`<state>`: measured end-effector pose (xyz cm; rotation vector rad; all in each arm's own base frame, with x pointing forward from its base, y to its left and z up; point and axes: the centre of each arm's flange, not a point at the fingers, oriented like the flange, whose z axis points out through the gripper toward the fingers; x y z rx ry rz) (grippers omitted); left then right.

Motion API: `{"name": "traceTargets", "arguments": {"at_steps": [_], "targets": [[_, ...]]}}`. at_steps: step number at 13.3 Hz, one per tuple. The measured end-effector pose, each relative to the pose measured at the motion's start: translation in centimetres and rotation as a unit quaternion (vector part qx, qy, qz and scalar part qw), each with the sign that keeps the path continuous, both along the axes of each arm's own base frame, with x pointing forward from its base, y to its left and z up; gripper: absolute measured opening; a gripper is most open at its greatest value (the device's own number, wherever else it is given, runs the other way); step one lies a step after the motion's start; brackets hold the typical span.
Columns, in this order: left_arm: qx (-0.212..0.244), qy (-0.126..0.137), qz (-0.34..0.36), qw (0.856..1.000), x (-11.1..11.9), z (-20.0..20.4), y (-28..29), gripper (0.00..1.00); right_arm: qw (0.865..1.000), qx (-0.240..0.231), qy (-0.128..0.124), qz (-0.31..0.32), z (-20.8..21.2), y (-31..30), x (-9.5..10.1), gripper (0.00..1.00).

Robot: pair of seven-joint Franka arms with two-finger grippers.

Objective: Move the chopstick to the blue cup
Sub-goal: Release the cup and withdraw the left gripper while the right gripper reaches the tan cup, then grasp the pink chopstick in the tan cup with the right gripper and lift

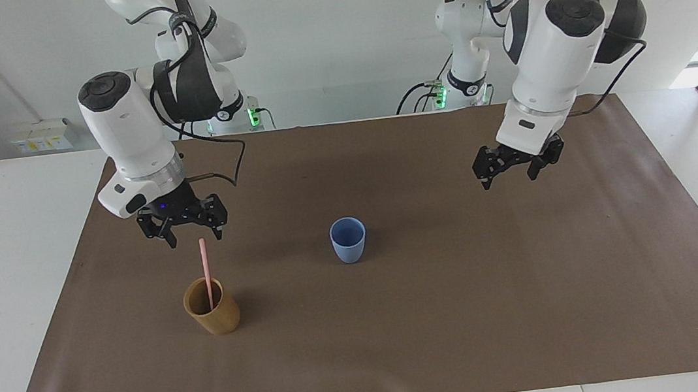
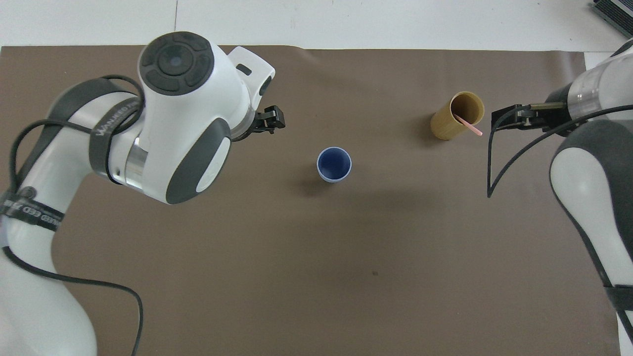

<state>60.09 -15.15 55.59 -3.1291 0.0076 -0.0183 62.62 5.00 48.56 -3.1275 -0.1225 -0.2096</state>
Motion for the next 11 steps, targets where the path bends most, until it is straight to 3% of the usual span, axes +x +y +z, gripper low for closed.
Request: {"name": "traceTargets", "arguments": {"at_steps": [3, 6, 9, 11], "targets": [[0.003, 0.018, -0.031, 0.999, -0.3, 1.1, 5.9, 1.0, 1.0, -0.01, -0.003, 0.009, 0.1, 0.4, 0.0, 0.42], [0.002, 0.024, -0.055, 0.998, -0.8, 2.4, 10.4, 1.0, 1.0, -0.012, -0.006, 0.015, 0.2, 1.0, 0.0, 0.11], [0.002, 0.008, -0.058, 0.998, -2.0, 5.3, 11.9, 1.0, 1.0, -0.012, -0.014, 0.014, 1.0, 0.9, 0.1, 0.09], [-0.001, 0.012, -0.061, 0.998, -3.2, 7.3, 11.5, 1.0, 1.0, -0.012, -0.022, 0.014, 2.3, 0.9, 0.0, 0.09]]}}
